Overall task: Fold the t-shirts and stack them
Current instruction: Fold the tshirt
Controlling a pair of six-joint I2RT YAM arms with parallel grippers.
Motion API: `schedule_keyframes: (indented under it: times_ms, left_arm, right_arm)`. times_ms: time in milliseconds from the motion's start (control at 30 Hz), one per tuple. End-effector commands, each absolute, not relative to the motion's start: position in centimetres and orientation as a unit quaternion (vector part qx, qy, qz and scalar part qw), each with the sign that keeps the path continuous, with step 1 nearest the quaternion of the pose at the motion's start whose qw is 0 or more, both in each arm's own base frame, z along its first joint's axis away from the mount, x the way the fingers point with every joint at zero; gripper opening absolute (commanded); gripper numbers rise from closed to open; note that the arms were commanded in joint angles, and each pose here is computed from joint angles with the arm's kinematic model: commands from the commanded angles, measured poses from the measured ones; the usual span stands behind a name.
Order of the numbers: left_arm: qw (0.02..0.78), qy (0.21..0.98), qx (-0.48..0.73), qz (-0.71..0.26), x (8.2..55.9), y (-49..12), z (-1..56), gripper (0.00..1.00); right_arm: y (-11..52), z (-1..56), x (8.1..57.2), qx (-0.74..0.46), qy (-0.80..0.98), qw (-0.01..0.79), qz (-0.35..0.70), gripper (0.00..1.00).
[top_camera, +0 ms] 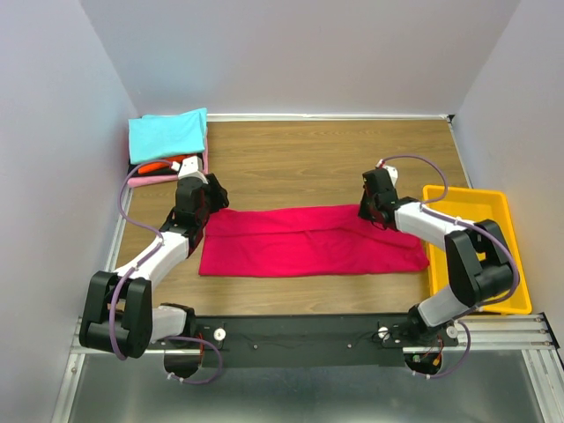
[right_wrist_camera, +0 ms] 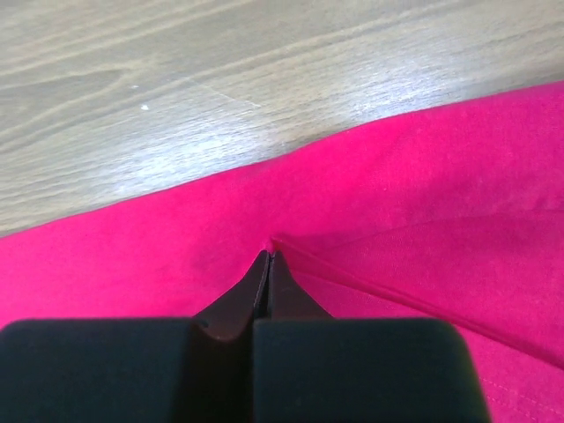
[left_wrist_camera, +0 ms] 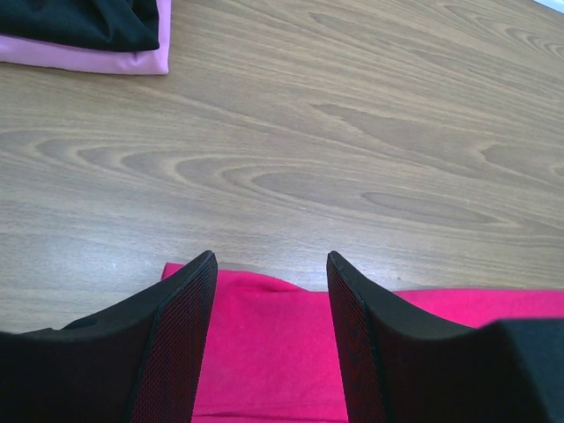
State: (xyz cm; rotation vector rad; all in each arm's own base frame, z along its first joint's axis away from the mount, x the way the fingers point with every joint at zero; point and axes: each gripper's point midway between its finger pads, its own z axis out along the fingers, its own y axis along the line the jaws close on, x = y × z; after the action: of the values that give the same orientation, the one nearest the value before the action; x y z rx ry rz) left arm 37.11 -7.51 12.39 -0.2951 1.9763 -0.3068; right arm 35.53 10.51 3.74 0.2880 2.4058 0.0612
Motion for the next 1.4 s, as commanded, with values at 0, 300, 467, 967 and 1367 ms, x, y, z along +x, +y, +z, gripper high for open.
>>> schedule_keyframes:
  times_ms: [0, 300, 467, 967, 1367]
  left_arm:
    - [0.537, 0.825, -0.111, -0.136, 37.0, -7.9, 12.4, 0.61]
    - [0.537, 0.825, -0.109, -0.138, 37.0, -8.0, 12.5, 0.61]
    - [0.538, 0.824, -0.108, -0.14, 37.0, -8.1, 12.6, 0.61]
    - [0.536, 0.825, -0.102, -0.147, 37.0, -8.4, 12.5, 0.61]
    - [0.535, 0.825, -0.099, -0.149, 37.1, -8.5, 12.4, 0.61]
  right_arm:
    - [11.0, 5.2, 35.1, 0.108, 0.922, 0.369, 0.049, 0.0]
    - [10.3, 6.1, 32.8, 0.117, 0.919, 0.373, 0.059, 0.01]
    - [10.0, 6.2, 30.9, 0.123, 0.92, 0.366, 0.066, 0.01]
    - [10.7, 6.4, 27.2, 0.116, 0.925, 0.351, 0.09, 0.0]
    - [12.6, 6.2, 25.4, 0.117, 0.922, 0.356, 0.094, 0.01]
